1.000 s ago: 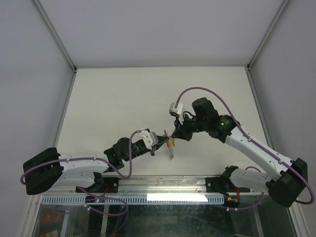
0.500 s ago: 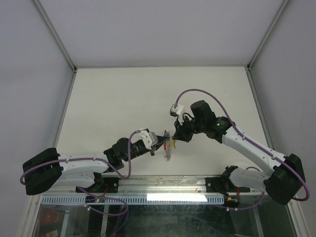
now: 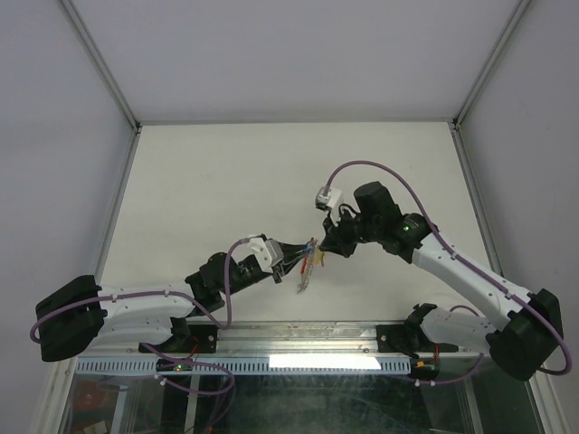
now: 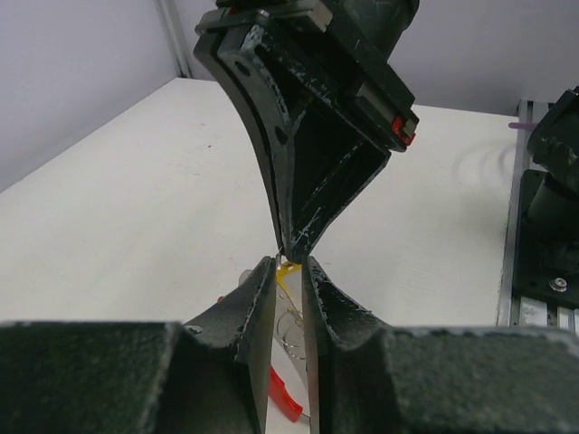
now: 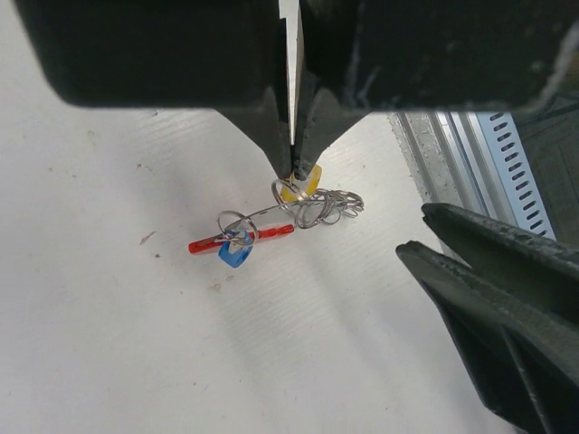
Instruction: Put the keys on the keyring
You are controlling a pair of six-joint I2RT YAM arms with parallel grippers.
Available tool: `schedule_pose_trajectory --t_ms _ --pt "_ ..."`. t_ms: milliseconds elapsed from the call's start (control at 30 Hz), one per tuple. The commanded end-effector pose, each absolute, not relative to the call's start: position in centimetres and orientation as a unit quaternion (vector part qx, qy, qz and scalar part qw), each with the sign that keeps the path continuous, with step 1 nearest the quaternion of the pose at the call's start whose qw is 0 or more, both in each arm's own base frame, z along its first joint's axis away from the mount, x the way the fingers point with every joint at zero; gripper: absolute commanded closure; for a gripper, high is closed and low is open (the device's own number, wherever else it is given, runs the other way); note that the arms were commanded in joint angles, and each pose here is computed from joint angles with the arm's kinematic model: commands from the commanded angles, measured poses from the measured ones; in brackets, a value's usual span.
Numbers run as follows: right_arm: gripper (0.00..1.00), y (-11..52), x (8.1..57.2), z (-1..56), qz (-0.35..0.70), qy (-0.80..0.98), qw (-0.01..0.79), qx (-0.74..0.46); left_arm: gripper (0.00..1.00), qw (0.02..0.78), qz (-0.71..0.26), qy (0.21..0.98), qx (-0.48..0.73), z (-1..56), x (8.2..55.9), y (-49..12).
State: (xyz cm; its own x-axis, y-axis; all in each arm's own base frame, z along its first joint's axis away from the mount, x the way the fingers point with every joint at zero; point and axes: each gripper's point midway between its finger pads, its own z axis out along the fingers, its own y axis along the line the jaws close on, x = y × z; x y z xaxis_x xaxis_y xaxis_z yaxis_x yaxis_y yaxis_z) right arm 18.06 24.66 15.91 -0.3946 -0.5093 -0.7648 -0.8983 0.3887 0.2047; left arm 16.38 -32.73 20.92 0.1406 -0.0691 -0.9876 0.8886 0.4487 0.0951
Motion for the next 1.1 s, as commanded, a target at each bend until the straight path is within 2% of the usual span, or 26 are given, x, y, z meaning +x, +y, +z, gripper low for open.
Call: schedule_pose_trajectory --t_ms 0,100,233,400,1067 --pt "1.00 24.9 19.0 21.7 0.310 0.728 0.389 -0.473 0.83 0.673 -0.364 0.535 0.359 22.2 16.5 -32.1" --pt "1.00 24.7 18.8 22.7 0.309 0.716 0.399 -0.482 0.82 0.674 -0.359 0.537 0.359 22.1 16.6 -32.1" --pt "1.00 24.9 18.2 23.7 0.319 0.698 0.404 -0.497 0.73 0.671 -0.352 0.538 0.369 21.9 16.7 -32.4" --pt "1.00 25.2 17.3 24.2 0.339 0.683 0.398 -0.510 0.66 0.669 -0.354 0.534 0.378 22.1 16.7 -32.9" --pt "1.00 26.0 16.4 22.7 0.367 0.684 0.363 -0.516 0.66 0.654 -0.374 0.530 0.389 22.2 16.4 -34.5"
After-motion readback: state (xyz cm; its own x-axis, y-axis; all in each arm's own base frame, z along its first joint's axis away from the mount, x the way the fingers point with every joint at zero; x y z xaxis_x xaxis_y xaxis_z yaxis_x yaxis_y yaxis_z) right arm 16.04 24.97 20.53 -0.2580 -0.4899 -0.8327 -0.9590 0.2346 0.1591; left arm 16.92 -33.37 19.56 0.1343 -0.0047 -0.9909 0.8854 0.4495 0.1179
